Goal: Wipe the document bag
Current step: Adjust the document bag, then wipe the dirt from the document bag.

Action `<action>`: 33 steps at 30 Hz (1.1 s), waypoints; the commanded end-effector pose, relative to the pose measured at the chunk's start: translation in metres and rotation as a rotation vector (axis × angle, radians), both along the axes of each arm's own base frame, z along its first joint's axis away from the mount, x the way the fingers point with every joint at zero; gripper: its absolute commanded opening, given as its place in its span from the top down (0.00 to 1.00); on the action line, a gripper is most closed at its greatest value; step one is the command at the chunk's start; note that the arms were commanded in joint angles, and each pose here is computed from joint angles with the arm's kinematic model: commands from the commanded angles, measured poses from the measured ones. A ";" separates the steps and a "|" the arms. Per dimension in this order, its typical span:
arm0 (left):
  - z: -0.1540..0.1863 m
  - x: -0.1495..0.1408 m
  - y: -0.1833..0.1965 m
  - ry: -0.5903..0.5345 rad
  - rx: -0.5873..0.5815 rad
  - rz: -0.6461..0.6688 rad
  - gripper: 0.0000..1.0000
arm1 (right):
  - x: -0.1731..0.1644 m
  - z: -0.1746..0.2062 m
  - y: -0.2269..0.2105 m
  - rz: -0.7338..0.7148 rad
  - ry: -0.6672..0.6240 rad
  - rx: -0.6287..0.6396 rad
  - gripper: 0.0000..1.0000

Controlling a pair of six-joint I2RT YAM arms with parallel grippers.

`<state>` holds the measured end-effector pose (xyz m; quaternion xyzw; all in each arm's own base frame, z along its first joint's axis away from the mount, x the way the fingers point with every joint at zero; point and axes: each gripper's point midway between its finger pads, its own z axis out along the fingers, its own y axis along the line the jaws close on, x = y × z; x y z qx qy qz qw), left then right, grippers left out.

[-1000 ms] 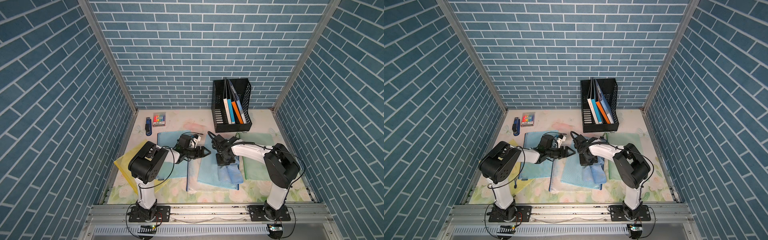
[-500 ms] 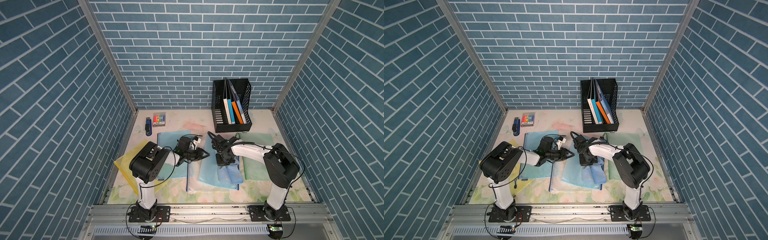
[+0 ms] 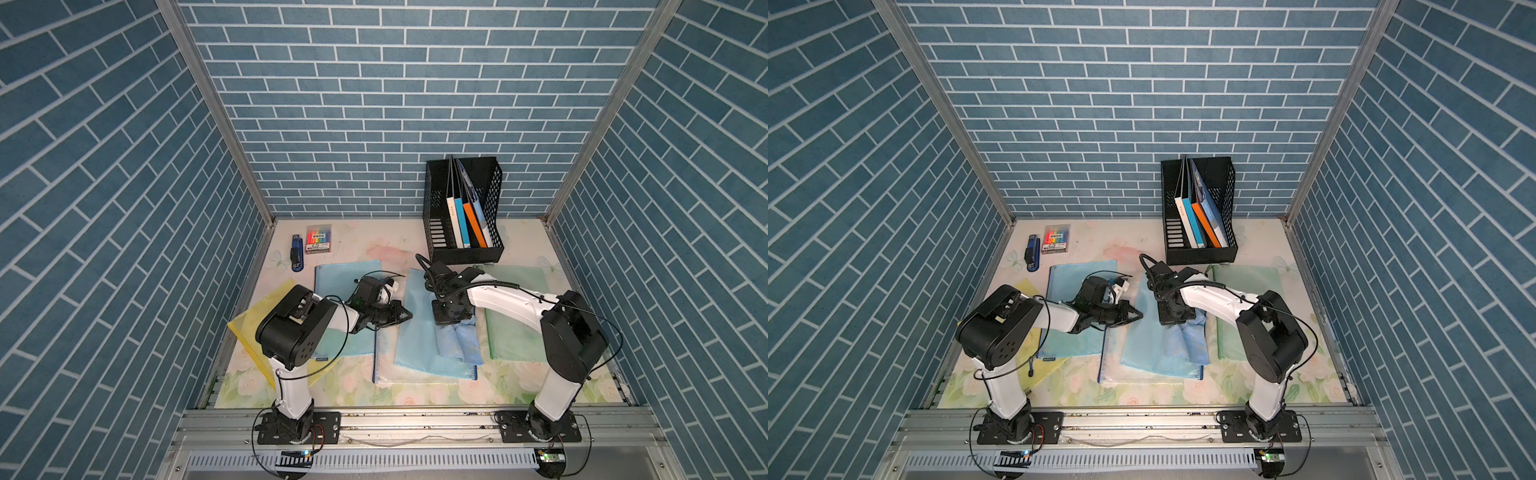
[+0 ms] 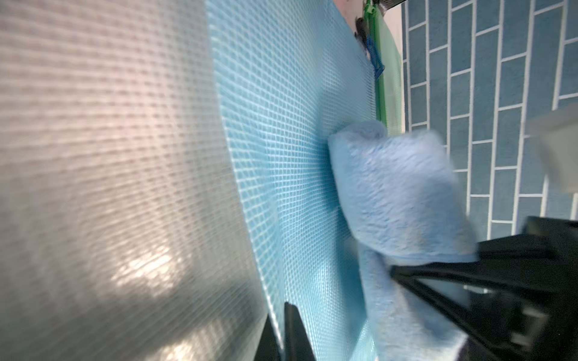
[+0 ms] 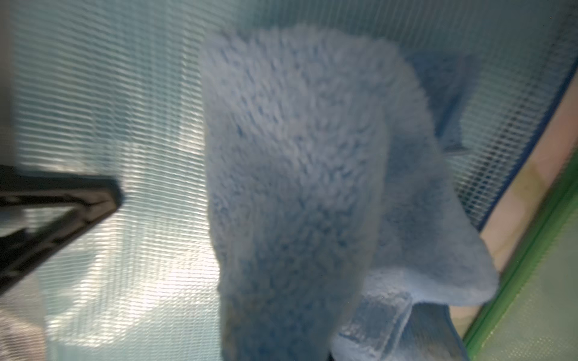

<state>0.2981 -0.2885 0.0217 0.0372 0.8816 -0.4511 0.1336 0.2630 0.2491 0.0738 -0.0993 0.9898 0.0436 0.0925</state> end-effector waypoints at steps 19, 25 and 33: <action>0.000 -0.024 0.044 0.019 0.114 0.029 1.00 | 0.020 -0.009 0.086 0.080 -0.004 0.159 1.00; 0.031 -0.020 0.022 -0.024 0.038 0.033 1.00 | 0.023 -0.007 0.054 0.060 -0.028 0.055 1.00; 0.017 -0.022 0.015 -0.003 0.025 0.079 1.00 | 0.029 -0.021 0.017 -0.003 -0.004 -0.018 1.00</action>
